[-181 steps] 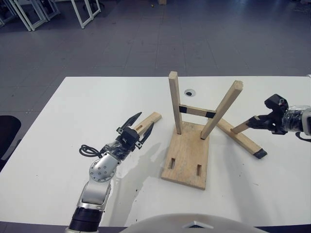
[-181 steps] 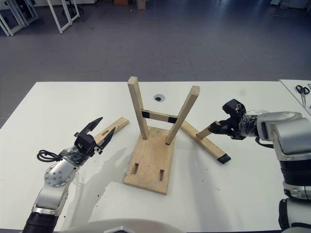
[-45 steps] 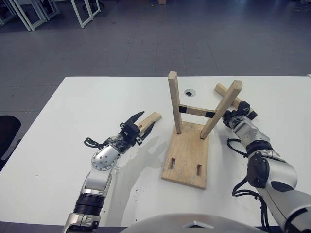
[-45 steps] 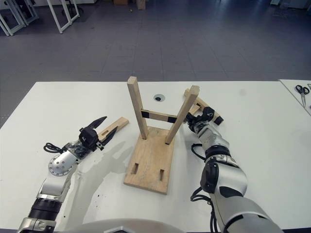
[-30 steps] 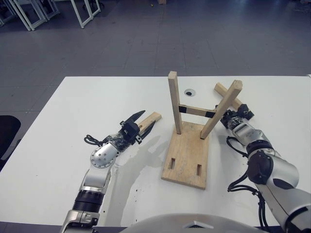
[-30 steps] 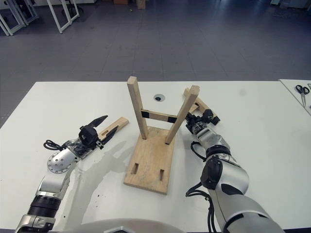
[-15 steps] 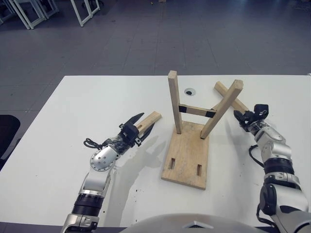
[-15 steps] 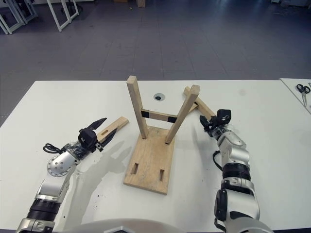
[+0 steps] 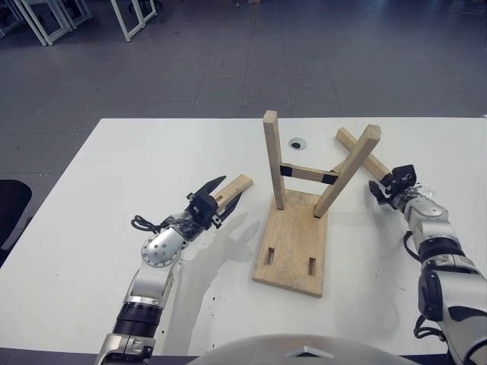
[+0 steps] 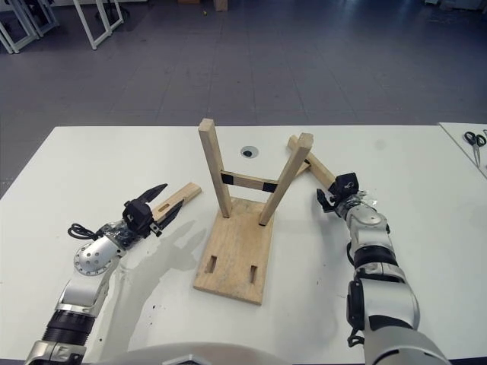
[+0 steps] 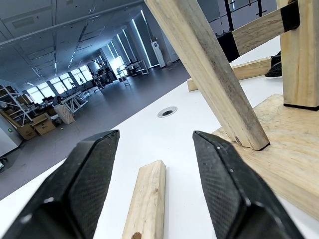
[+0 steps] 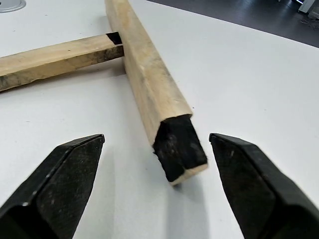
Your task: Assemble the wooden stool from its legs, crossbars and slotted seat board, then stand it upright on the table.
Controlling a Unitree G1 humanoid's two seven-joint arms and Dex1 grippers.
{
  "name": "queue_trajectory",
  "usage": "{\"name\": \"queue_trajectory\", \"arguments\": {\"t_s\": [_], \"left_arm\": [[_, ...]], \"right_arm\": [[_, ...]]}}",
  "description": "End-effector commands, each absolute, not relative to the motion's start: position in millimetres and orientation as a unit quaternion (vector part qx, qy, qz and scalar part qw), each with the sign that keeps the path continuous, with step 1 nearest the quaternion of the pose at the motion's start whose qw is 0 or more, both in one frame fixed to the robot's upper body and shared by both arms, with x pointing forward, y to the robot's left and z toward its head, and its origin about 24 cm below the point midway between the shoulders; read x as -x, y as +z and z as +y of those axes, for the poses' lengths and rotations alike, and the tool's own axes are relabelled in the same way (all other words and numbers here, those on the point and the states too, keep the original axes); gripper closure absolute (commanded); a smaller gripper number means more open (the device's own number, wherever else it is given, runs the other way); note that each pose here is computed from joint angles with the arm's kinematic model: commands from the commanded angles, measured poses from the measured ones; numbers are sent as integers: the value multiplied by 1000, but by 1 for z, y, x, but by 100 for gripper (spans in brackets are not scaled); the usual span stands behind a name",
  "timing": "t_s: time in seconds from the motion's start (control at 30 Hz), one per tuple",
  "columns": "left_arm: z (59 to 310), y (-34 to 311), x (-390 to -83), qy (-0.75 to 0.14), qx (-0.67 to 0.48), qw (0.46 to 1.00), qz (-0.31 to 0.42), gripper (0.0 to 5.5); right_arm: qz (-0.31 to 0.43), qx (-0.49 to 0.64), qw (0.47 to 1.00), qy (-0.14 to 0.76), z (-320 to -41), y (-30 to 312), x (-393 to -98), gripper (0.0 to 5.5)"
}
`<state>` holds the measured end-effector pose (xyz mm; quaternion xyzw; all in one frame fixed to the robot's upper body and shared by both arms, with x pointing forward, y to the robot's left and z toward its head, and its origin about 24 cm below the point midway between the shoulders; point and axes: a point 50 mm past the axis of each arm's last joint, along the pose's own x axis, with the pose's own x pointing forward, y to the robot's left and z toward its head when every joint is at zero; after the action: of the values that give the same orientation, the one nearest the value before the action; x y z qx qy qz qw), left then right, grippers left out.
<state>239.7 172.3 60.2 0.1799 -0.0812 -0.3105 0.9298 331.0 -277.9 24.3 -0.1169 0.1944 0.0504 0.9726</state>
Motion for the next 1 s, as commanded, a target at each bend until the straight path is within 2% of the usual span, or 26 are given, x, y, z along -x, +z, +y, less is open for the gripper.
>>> {"name": "queue_trajectory", "arguments": {"t_s": [0.03, 0.4, 0.6, 0.77, 0.83, 1.0], "left_arm": [[173, 60, -243, -318, -188, 926, -75, 279], [173, 60, -243, -315, -188, 927, -75, 279], [176, 62, -246, -304, -189, 930, -79, 279], [196, 72, -257, -265, -197, 940, -86, 279], [196, 72, -257, -262, -196, 941, -86, 279], [186, 66, -251, -272, -186, 941, -84, 279]], "right_arm": [[199, 135, 969, 60, -266, 19, -335, 221], [167, 120, 978, 44, -249, 21, -344, 432], [136, 97, 986, 15, -258, 32, -346, 452], [36, 51, 998, 19, -269, 67, -350, 457], [10, 22, 999, 26, -268, 77, -348, 457], [18, -43, 998, 41, -264, 78, -343, 457]]}}
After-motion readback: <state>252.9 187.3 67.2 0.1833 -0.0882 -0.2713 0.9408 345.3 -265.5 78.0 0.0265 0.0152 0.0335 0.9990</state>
